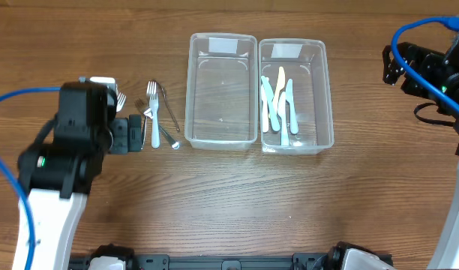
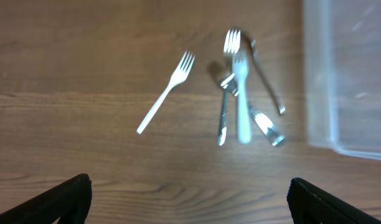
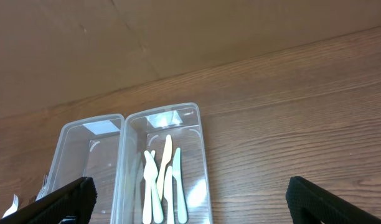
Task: Pack container
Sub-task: 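Lift the right gripper away and move the left gripper toward the forks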
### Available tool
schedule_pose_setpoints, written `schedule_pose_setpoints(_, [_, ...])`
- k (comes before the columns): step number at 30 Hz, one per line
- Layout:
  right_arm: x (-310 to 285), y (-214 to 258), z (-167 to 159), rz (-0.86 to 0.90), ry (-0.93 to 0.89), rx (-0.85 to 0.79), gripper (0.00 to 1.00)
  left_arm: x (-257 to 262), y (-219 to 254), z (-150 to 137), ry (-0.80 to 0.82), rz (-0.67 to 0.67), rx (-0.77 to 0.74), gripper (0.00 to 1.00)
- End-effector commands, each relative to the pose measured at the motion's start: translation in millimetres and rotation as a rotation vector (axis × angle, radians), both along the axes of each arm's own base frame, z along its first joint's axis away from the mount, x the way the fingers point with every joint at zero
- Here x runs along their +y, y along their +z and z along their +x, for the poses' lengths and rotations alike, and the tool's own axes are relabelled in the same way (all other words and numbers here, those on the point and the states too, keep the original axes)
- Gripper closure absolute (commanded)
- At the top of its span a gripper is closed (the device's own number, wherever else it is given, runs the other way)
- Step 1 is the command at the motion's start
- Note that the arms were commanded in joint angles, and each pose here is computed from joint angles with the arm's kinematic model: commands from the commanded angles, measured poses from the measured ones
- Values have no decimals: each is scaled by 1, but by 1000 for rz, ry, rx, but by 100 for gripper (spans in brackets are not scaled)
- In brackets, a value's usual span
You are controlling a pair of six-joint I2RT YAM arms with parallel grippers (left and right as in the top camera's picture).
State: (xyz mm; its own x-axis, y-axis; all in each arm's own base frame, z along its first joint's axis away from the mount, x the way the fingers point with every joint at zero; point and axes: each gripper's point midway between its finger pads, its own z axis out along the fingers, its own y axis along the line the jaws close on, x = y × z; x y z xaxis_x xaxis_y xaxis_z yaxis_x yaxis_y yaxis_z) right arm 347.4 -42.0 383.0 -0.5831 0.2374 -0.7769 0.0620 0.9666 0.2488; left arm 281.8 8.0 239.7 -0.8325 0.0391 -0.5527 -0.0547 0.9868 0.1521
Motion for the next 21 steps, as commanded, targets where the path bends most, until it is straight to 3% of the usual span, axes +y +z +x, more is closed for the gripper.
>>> schedule_pose_setpoints(1, [-2,8,-1,-9,-12,-23,0,12,-36,18,-62,37,158,1])
schedule_pose_setpoints(7, [-2,8,-1,-9,-12,-23,0,22,-84,53,-84,-72,240,5])
schedule_pose_setpoints(12, [-2,8,-1,-9,-12,-23,0,42,-108,71,-188,3,276,28])
schedule_pose_setpoints(21, [-2,8,-1,-9,-12,-23,0,67,-127,98,-196,12,237,8])
